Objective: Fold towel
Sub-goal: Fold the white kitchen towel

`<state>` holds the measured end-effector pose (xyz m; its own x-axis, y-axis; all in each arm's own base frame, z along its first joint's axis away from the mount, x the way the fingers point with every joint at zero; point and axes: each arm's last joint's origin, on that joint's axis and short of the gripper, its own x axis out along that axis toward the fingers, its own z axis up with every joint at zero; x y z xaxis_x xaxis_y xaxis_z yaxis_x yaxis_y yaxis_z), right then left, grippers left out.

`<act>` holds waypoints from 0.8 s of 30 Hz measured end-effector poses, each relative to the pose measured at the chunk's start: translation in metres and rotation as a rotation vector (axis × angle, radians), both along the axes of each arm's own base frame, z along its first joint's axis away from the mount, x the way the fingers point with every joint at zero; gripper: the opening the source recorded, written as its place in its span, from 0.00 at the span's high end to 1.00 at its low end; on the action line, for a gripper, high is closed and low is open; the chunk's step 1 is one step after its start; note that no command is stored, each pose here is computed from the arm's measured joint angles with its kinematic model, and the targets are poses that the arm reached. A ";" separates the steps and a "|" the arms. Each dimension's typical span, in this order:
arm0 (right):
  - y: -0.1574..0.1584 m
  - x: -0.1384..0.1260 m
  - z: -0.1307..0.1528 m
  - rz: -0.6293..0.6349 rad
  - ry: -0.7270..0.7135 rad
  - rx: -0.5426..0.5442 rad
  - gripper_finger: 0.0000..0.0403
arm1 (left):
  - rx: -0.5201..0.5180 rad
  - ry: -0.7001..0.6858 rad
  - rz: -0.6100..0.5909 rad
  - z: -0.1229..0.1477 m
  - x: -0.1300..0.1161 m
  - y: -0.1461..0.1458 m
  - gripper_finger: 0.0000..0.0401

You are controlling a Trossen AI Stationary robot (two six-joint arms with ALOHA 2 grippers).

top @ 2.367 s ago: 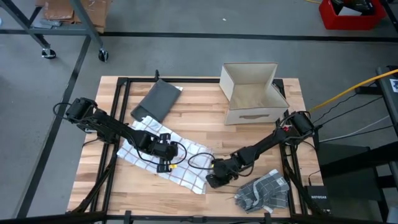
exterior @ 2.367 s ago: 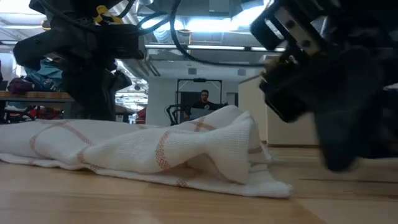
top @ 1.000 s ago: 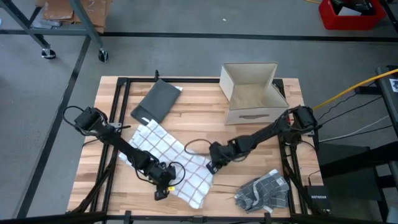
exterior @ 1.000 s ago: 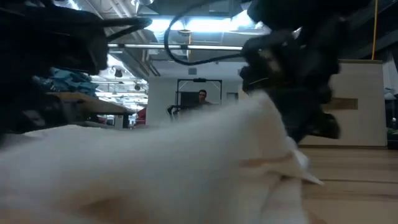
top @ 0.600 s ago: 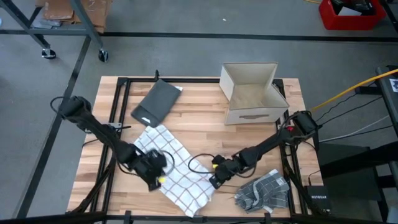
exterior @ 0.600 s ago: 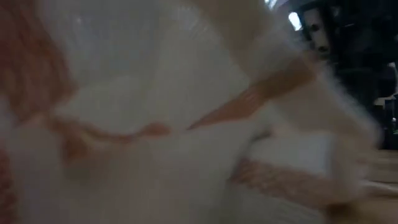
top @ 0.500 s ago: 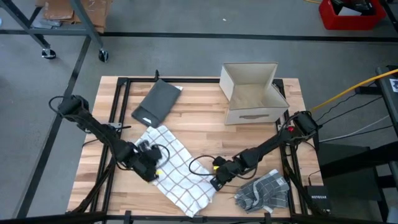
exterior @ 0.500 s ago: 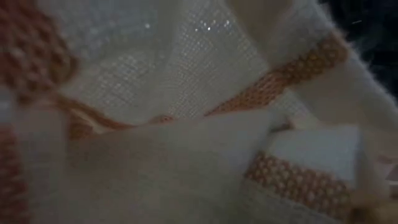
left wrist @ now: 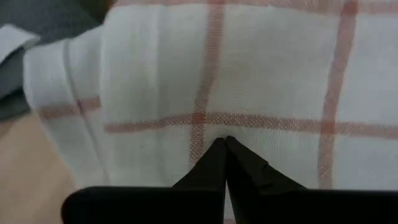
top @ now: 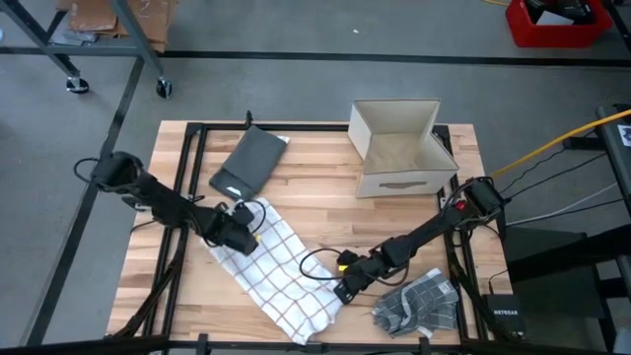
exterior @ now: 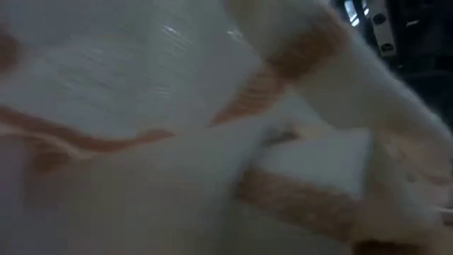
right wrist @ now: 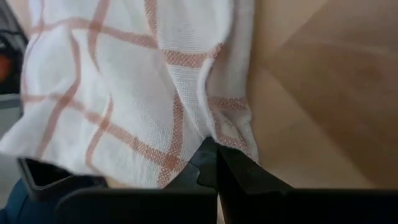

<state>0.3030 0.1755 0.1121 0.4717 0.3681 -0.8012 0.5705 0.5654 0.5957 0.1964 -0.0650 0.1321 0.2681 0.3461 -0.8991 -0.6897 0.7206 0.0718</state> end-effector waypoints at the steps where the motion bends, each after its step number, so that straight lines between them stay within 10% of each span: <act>1: 0.001 0.001 0.000 0.007 -0.009 0.012 1.00 | -0.005 -0.019 0.011 -0.003 0.002 0.005 1.00; 13: 0.005 0.003 0.003 0.060 -0.025 0.095 1.00 | 0.009 -0.396 -0.005 0.006 0.053 0.054 1.00; 24: 0.004 0.005 0.004 0.065 -0.091 0.026 1.00 | -0.123 -0.449 0.047 -0.010 0.068 0.072 1.00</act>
